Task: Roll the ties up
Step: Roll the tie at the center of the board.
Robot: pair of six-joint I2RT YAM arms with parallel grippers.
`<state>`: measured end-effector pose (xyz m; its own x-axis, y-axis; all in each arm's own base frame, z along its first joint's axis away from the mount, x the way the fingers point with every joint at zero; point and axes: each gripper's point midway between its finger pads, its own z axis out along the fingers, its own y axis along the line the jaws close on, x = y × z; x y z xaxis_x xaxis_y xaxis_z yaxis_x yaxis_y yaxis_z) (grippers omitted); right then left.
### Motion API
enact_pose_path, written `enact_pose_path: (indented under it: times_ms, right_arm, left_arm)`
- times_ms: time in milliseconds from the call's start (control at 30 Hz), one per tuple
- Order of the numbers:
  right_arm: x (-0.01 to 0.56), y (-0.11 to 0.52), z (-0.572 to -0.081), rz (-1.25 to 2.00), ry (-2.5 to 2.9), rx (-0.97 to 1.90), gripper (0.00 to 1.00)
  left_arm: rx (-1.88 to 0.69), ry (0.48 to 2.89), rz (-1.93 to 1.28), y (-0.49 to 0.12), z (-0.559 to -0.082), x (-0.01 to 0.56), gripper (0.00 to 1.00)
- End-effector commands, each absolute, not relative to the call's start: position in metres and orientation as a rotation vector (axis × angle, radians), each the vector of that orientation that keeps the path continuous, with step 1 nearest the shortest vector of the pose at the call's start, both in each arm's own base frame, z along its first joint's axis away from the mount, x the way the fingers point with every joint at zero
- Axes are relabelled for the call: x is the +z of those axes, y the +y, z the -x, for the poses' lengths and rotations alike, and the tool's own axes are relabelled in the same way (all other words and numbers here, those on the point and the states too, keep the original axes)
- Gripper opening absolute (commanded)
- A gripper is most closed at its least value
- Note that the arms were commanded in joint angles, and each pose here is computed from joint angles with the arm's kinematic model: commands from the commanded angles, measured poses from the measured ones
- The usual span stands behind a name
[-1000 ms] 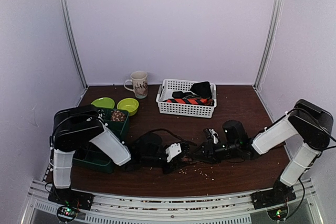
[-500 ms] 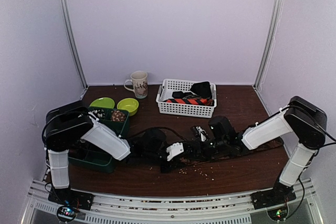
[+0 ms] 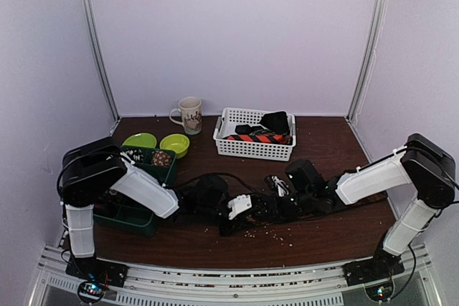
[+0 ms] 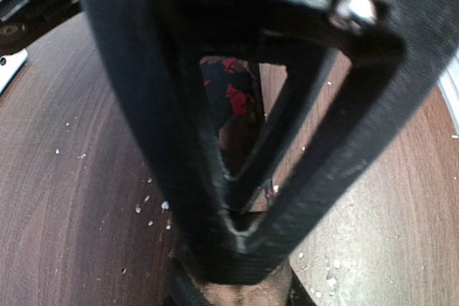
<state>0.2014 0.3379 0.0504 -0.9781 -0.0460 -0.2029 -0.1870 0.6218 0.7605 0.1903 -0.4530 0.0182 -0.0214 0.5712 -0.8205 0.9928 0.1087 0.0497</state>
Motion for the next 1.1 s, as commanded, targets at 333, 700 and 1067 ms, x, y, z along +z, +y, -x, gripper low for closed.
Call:
enact_pose_path:
  times_ms: [333, 700, 1067]
  right_arm:
    - [0.027, 0.354, -0.192, 0.210, 2.726, 1.327, 0.03]
    - [0.005, 0.333, -0.186, 0.068, 2.715, 1.490, 0.00]
    - [-0.020, 0.302, -0.188, -0.058, 2.784, 1.450, 0.00]
  left_arm:
    - [-0.698, 1.847, -1.666, -0.424, -0.176, -0.030, 0.29]
    - [-0.810, 1.615, -1.436, -0.433, -0.191, 0.025, 0.67]
    - [-0.846, 1.539, -1.280, -0.446, -0.193, 0.013, 0.71]
